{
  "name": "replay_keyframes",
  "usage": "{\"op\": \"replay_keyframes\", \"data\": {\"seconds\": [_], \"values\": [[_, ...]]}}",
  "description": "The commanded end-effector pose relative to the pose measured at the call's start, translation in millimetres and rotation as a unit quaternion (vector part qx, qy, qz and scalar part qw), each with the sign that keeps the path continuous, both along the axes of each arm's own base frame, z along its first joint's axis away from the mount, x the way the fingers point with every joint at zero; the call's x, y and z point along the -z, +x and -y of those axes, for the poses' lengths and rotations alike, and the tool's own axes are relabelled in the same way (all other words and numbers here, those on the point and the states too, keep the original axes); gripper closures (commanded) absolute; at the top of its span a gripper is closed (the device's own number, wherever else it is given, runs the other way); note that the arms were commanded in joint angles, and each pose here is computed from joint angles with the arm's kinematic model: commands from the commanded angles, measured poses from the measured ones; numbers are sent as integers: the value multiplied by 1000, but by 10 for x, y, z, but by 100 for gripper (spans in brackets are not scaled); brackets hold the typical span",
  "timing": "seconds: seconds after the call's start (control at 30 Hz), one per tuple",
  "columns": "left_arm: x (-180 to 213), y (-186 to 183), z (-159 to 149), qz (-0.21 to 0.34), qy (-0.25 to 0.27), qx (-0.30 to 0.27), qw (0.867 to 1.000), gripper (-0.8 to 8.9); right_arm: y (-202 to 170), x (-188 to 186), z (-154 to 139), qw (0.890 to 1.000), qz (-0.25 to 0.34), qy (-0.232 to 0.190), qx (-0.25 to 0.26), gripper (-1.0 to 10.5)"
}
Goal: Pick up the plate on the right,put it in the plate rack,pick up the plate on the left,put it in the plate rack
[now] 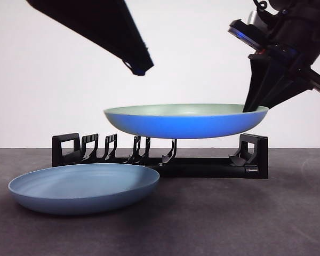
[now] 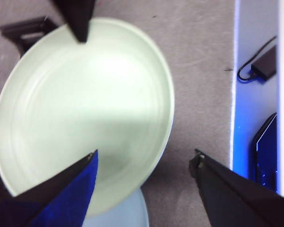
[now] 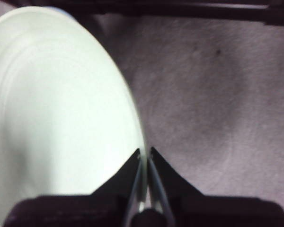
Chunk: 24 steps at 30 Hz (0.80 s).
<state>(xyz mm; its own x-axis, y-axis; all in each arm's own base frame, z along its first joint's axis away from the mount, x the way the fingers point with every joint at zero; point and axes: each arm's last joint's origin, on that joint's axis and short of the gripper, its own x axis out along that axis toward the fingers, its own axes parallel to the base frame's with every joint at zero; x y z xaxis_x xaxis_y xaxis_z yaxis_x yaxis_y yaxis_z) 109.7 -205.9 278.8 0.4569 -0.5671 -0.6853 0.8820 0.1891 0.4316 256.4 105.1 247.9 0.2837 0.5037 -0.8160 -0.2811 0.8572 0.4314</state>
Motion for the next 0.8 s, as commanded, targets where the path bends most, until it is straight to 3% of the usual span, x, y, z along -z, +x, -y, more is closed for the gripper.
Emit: {"op": "replay_keyframes", "data": {"seconds": [0.03,0.23,0.5,0.57,0.7,0.8], "values": [[41,-23,32,5,22,17,1000,475,3,-13,-20,1000,-3,7,2,963],[164,-12,66,-15,63,20,998,475,-17,-25,-42,998,-23,47,-20,963],[302,48,189,-23,78,20,997,480,-22,-44,-55,997,-27,61,-30,962],[323,62,217,-22,76,20,997,550,-20,-45,-54,997,-26,60,-29,962],[346,74,242,-22,76,20,997,823,-20,-45,-54,997,-25,59,-32,962],[347,74,242,-22,77,20,997,822,-19,-45,-51,997,-24,59,-33,962]]}}
